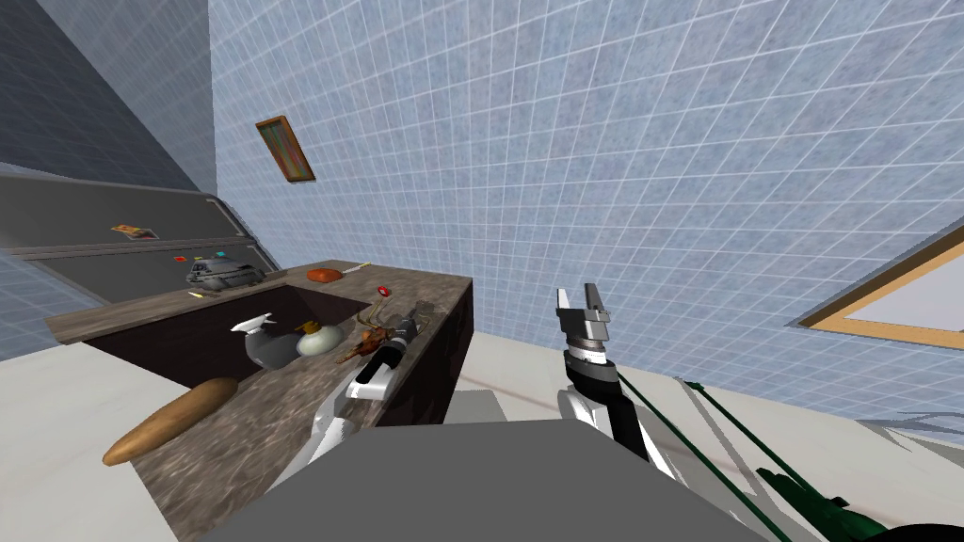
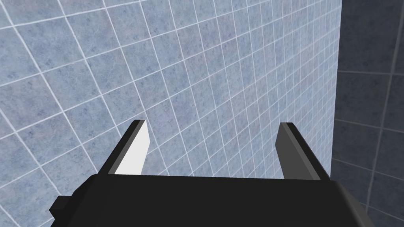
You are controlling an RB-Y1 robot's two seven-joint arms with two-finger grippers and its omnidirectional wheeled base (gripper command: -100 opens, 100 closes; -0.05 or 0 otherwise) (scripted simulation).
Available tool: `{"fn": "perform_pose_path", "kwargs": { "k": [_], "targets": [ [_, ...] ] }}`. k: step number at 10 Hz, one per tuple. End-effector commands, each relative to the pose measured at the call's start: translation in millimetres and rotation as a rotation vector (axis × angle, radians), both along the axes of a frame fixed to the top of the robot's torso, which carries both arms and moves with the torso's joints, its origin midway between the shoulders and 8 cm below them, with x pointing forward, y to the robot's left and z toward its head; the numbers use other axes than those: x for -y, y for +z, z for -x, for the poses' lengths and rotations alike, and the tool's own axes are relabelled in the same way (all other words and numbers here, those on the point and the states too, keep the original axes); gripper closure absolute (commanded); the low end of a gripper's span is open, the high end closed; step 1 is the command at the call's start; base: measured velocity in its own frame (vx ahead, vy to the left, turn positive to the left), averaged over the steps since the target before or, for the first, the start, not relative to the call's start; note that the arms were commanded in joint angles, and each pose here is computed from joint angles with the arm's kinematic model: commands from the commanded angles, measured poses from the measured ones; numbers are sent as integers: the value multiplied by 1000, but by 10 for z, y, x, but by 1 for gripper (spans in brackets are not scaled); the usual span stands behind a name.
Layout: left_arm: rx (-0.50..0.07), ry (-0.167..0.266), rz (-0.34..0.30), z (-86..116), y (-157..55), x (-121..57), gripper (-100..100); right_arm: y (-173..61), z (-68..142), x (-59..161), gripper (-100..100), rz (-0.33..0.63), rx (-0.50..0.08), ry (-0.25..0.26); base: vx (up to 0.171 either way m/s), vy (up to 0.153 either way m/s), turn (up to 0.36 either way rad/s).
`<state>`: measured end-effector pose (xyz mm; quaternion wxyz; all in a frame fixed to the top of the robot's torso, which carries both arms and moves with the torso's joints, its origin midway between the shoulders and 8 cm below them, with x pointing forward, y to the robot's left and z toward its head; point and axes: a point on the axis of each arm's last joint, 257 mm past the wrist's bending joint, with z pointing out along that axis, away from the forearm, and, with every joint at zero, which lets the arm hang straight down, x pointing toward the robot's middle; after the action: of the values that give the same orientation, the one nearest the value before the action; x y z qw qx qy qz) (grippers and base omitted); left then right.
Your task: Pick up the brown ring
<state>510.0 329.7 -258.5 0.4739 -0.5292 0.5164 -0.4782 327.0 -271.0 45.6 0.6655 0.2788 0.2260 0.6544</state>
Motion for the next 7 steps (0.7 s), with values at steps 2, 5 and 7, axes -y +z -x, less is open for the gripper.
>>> {"fn": "perform_pose_path", "kwargs": {
  "k": [2, 5, 7],
  "targets": [
    [0, 0, 0, 0, 0, 0, 100, 0, 0, 0, 0, 0, 0, 0, 0, 0, 0],
    [0, 0, 0, 0, 0, 0, 100, 0, 0, 0, 0, 0, 0, 0, 0, 0, 0],
    [-19, 2, -5, 3, 4, -41, -100, 0, 0, 0, 0, 0, 0, 0, 2, -4, -12]
  ]
}}
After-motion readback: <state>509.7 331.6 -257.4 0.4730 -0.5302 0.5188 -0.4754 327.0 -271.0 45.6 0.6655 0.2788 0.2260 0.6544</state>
